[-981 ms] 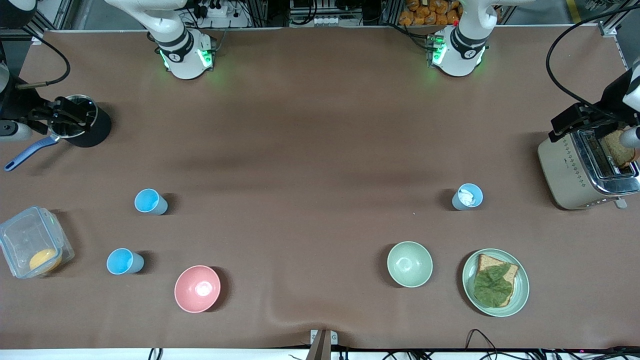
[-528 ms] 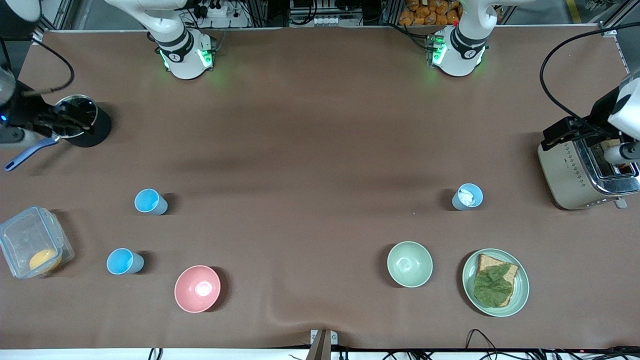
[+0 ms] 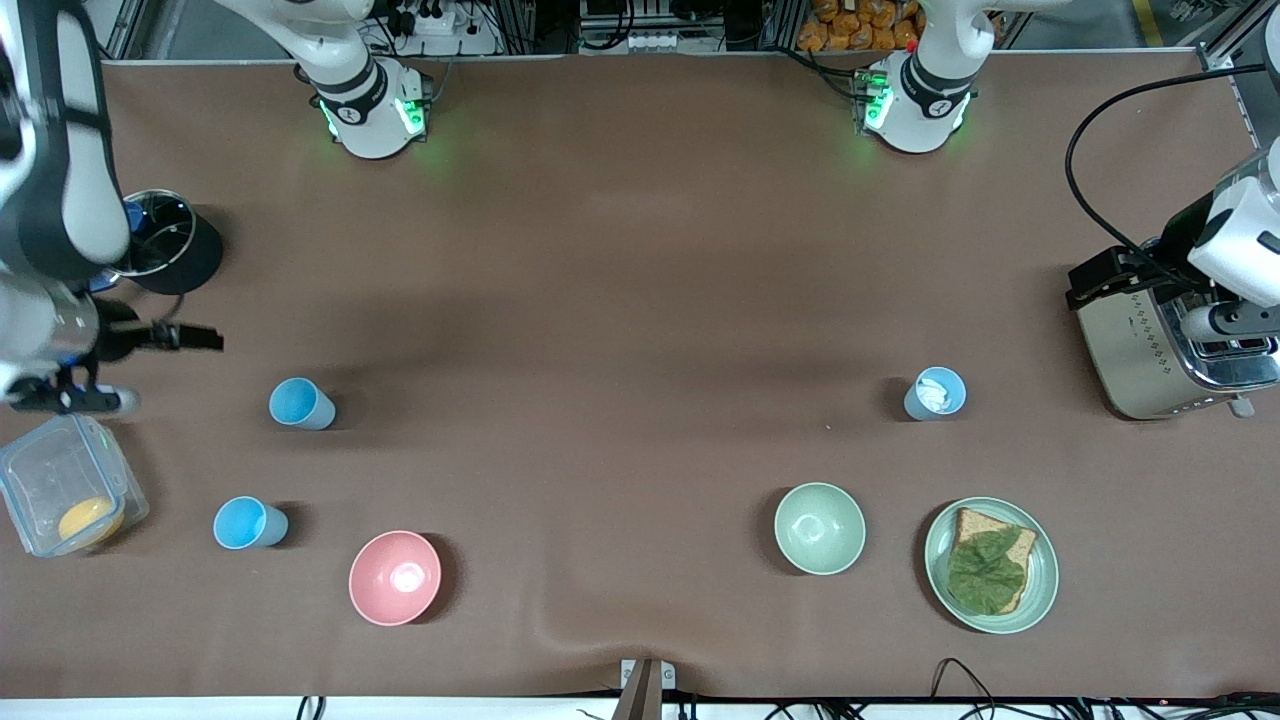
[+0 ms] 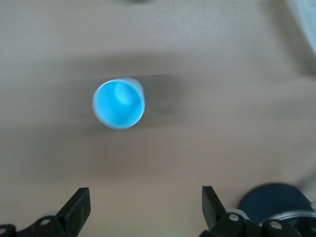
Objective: Stack blue cups with both arms
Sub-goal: 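Reach the right gripper to the blue cup by the container and grasp it, then lift the blue cup with the right gripper and hold it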
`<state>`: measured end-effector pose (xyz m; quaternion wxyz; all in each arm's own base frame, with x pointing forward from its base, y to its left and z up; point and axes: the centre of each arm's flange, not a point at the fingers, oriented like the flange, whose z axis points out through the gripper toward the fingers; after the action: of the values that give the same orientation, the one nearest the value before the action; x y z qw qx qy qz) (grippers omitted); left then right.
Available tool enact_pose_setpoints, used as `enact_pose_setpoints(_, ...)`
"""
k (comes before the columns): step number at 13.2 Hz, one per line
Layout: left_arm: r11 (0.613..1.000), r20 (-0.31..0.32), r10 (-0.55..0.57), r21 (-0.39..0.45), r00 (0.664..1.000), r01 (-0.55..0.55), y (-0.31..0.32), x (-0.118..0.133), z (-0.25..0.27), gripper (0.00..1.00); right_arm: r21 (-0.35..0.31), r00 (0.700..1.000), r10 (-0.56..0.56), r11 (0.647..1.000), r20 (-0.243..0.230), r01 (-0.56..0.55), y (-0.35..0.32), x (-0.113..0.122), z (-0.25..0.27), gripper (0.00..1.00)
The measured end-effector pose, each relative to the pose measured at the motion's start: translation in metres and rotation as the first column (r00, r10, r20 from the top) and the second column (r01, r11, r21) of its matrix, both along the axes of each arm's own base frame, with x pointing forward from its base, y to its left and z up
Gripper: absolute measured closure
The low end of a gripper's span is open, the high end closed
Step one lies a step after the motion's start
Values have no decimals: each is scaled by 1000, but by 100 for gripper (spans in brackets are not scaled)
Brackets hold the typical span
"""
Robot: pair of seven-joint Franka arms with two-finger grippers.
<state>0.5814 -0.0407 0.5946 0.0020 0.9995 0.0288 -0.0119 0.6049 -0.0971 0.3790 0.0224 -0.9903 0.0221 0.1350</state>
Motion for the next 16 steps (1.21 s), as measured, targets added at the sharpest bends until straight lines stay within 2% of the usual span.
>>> enact_pose_setpoints(2,1000,1,-1,0,1000,1,-1,0,0,0,5,1000,4,1000,-10,-4,1,11,-47,0)
enact_pose_setpoints(5,1000,2,-2,0,1000,2,-1,0,0,0,9,1000,9,1000,-16,-9,3,18,-90,0)
enact_pose_setpoints(8,1000,4,-3,0,1000,3,-2,1,0,0,8,1000,23,1000,10,-23,12,23,-98,0)
enact_pose_setpoints(12,1000,6,-3,0,1000,3,-2,1,0,0,17,999,31,999,-21,-31,13,21,-134,0)
enact_pose_setpoints(16,1000,7,-4,-1,1000,4,-2,1,0,0,19,999,33,999,-29,-33,13,21,-146,0)
